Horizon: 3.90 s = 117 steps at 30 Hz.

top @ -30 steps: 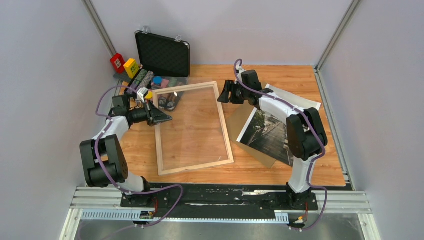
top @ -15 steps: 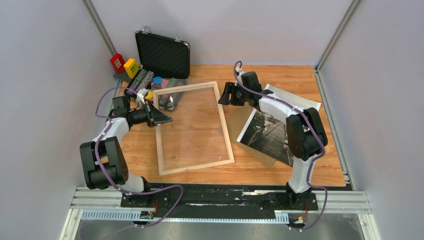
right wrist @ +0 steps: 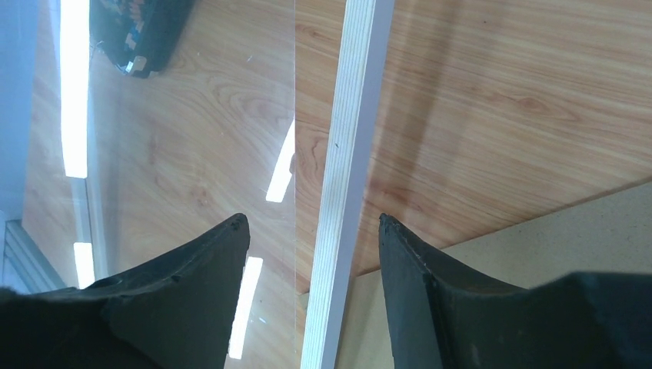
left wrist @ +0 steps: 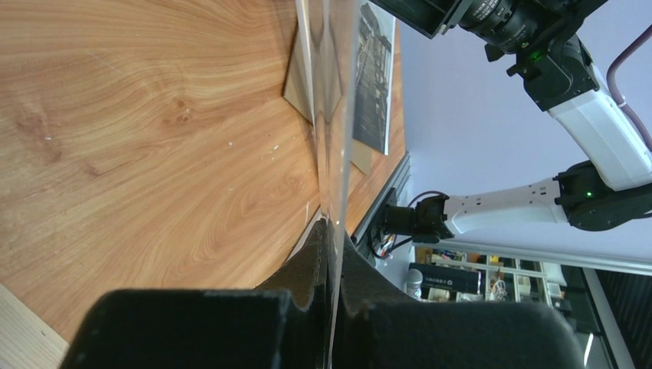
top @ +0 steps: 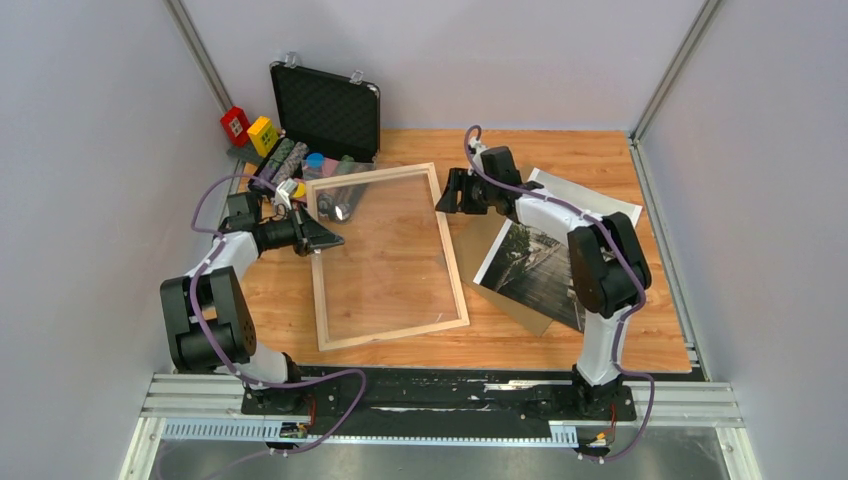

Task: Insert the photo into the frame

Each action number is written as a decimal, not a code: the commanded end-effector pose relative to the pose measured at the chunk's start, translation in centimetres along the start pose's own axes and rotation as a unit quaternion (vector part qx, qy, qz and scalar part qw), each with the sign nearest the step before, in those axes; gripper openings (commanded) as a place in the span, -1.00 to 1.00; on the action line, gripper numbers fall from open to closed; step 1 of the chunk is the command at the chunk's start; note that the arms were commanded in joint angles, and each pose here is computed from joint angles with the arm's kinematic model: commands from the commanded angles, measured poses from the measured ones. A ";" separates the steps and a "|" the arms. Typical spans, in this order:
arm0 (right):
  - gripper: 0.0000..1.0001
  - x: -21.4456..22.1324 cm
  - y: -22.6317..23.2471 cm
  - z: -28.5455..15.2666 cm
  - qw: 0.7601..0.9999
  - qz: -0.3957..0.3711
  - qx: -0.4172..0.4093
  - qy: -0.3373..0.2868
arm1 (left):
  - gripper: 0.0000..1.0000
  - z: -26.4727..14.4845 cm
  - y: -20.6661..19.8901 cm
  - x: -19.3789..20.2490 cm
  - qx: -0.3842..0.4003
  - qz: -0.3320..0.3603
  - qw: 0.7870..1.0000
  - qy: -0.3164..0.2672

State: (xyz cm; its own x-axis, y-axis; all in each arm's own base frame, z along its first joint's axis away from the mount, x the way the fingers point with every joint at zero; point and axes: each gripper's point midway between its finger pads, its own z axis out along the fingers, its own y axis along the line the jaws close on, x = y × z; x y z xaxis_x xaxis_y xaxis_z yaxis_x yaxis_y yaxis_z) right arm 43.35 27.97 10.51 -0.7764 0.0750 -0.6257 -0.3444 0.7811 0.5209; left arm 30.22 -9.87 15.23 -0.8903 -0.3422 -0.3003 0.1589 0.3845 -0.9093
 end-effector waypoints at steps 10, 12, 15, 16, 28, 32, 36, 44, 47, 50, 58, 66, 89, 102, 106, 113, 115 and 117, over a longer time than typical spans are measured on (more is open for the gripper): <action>0.22 1.8 1.0 2.3 0.999 -0.032 -0.017 0.014 | -1.00 0.0 -0.2 -1.2 0.015 0.023 1.000 0.003; 0.21 1.9 1.2 2.4 0.999 -0.034 -0.017 0.016 | -1.00 0.0 -0.1 -1.2 0.015 0.024 1.000 0.005; 0.21 2.0 1.4 2.5 0.999 -0.037 -0.019 0.017 | -1.00 0.1 0.0 -1.1 0.018 0.024 1.000 0.007; 0.21 2.0 1.4 2.5 0.999 -0.038 -0.018 0.017 | -1.00 0.1 -0.1 -1.2 0.018 0.025 0.999 0.008; 0.21 1.8 1.7 2.4 0.999 -0.041 -0.022 0.016 | -1.00 0.7 -1.0 -1.0 0.038 0.040 0.998 0.023; 0.21 1.8 1.9 2.4 0.999 -0.042 -0.027 0.017 | -1.00 0.9 -1.1 -1.2 0.042 0.044 0.998 0.027; 0.22 1.8 2.1 2.3 0.998 -0.043 -0.031 0.018 | -1.00 1.1 -1.2 -1.5 0.044 0.049 0.997 0.029; 0.22 1.7 2.4 2.2 0.998 -0.047 -0.038 0.018 | -1.00 1.4 -1.4 -1.6 0.046 0.053 0.997 0.034; 0.22 1.7 2.4 2.1 0.998 -0.049 -0.039 0.017 | -1.00 1.5 -1.2 -1.5 0.045 0.051 0.997 0.035; 0.22 1.7 2.5 2.1 0.998 -0.048 -0.041 0.017 | -1.00 1.6 -0.9 -1.5 0.041 0.052 0.997 0.033; 0.22 1.6 2.7 2.1 0.998 -0.049 -0.045 0.018 | -1.00 1.9 -0.1 -1.4 0.036 0.046 0.998 0.034; 0.22 1.6 2.8 2.1 0.998 -0.049 -0.047 0.018 | -1.00 2.0 0.5 -1.5 0.030 0.043 0.998 0.035; 0.22 1.5 2.8 2.1 0.998 -0.049 -0.048 0.017 | -1.00 2.1 1.9 -0.8 0.005 0.038 0.998 0.048; 0.22 1.4 2.8 2.3 0.998 -0.047 -0.048 0.018 | -0.87 2.1 2.6 -0.5 -0.011 0.033 0.998 0.053; 0.20 1.5 2.7 2.3 0.998 -0.047 -0.045 0.018 | -0.84 2.1 2.8 -0.5 -0.017 0.032 0.998 0.054; 0.18 1.5 2.3 2.4 0.998 -0.046 -0.034 0.015 | -0.80 2.0 3.0 -0.3 -0.024 0.030 0.998 0.056; 0.18 1.6 2.1 2.4 0.998 -0.044 -0.032 0.017 | -0.80 2.0 3.0 -0.3 -0.025 0.031 0.998 0.056; 0.17 1.7 2.1 2.5 0.998 -0.044 -0.030 0.017 | -0.80 2.0 3.0 -0.3 -0.027 0.033 0.998 0.056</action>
State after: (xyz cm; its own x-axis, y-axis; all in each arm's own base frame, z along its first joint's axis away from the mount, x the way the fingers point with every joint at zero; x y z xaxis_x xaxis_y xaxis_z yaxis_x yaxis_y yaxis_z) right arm 41.58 30.36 7.94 -0.7905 -0.0239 -0.6120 -0.4119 0.7602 0.5024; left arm 31.17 -10.18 11.01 -0.9326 -0.2431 -0.2669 0.1369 0.4458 -0.8846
